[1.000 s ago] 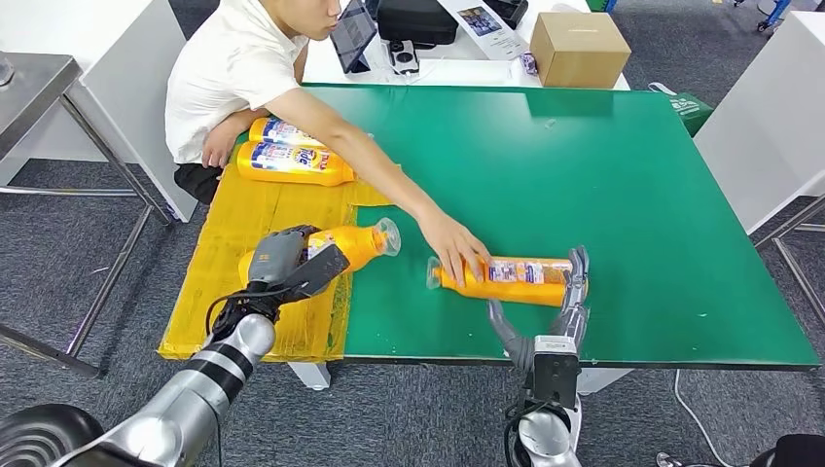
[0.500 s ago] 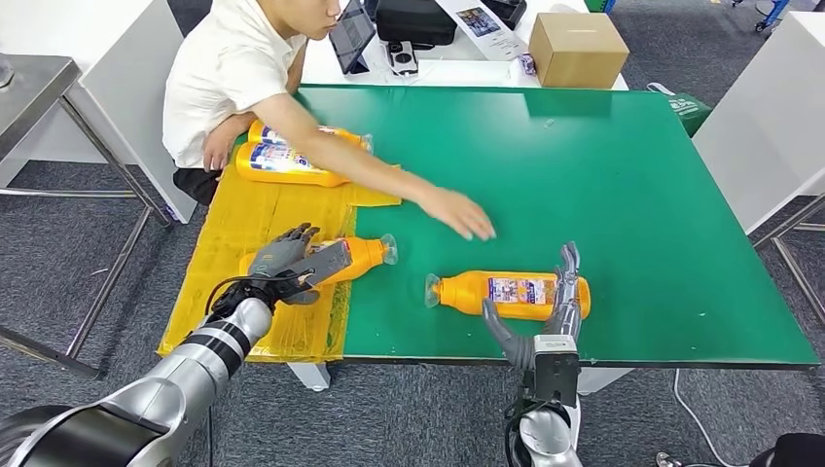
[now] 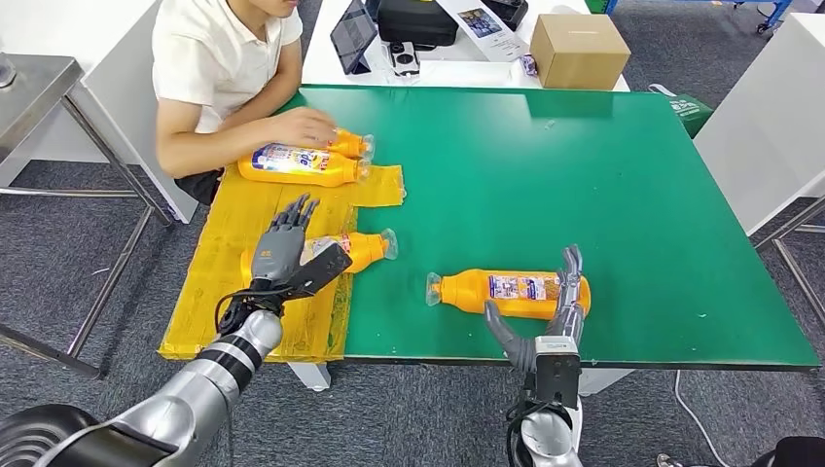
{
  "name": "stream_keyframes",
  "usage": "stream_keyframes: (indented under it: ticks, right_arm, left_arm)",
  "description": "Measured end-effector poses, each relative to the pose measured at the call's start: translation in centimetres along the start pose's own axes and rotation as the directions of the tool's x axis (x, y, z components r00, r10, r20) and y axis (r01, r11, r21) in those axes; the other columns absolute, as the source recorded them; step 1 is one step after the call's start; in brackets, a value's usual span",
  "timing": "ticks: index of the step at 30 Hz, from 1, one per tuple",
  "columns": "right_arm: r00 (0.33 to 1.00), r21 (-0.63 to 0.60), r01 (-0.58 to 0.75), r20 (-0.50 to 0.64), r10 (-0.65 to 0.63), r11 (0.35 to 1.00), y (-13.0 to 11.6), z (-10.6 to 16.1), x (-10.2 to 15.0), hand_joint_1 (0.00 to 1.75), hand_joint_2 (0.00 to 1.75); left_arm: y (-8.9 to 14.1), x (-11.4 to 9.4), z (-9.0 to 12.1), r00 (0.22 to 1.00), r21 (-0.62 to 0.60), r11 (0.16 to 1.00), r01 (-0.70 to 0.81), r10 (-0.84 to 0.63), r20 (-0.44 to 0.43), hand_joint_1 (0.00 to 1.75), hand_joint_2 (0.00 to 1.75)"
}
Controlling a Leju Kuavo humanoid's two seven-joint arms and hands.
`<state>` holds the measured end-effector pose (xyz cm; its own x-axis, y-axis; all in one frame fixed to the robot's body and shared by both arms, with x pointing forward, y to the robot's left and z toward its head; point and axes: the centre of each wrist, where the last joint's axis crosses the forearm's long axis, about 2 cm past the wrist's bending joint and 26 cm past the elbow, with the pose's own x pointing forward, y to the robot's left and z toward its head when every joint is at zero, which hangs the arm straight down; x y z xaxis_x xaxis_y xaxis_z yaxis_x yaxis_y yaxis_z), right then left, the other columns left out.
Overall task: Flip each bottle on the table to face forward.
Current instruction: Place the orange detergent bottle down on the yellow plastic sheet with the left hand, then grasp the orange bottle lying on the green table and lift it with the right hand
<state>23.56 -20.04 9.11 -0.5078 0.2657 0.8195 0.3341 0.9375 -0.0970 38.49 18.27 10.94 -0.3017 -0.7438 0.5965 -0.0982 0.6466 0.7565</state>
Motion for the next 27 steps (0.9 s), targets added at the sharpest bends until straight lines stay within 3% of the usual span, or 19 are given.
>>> stream_keyframes:
  ticks: [4,9,22,26,27]
  right_arm:
    - [1.000,-0.015,-0.011,0.000,0.011,1.000,0.2,0.1,0.2,0.00,0.00]
    - [1.000,-0.026,-0.019,0.001,0.019,0.999,0.4,0.2,0.3,0.00,0.00]
    - [1.000,-0.039,-0.029,0.001,0.029,0.999,0.4,0.3,0.3,0.00,0.00]
    - [0.998,-0.033,-0.053,0.015,0.053,0.998,0.4,0.3,0.3,0.00,1.75]
    - [0.998,-0.022,-0.064,0.025,0.064,0.998,0.3,0.3,0.3,0.00,1.75]
  left_arm:
    - [-0.6,2.3,1.0,0.991,0.145,0.989,-0.020,0.001,0.132,0.00,1.75]
    - [-0.5,4.2,1.8,0.971,0.207,0.978,0.017,-0.066,0.230,0.00,1.75]
    - [0.1,5.2,2.2,0.969,0.259,0.965,-0.038,-0.027,0.245,0.00,1.75]
    - [-0.4,6.1,2.6,0.968,0.211,0.963,-0.166,0.118,0.220,0.00,1.75]
    - [-0.6,6.6,2.8,0.963,0.185,0.962,-0.199,0.157,0.218,0.00,1.75]
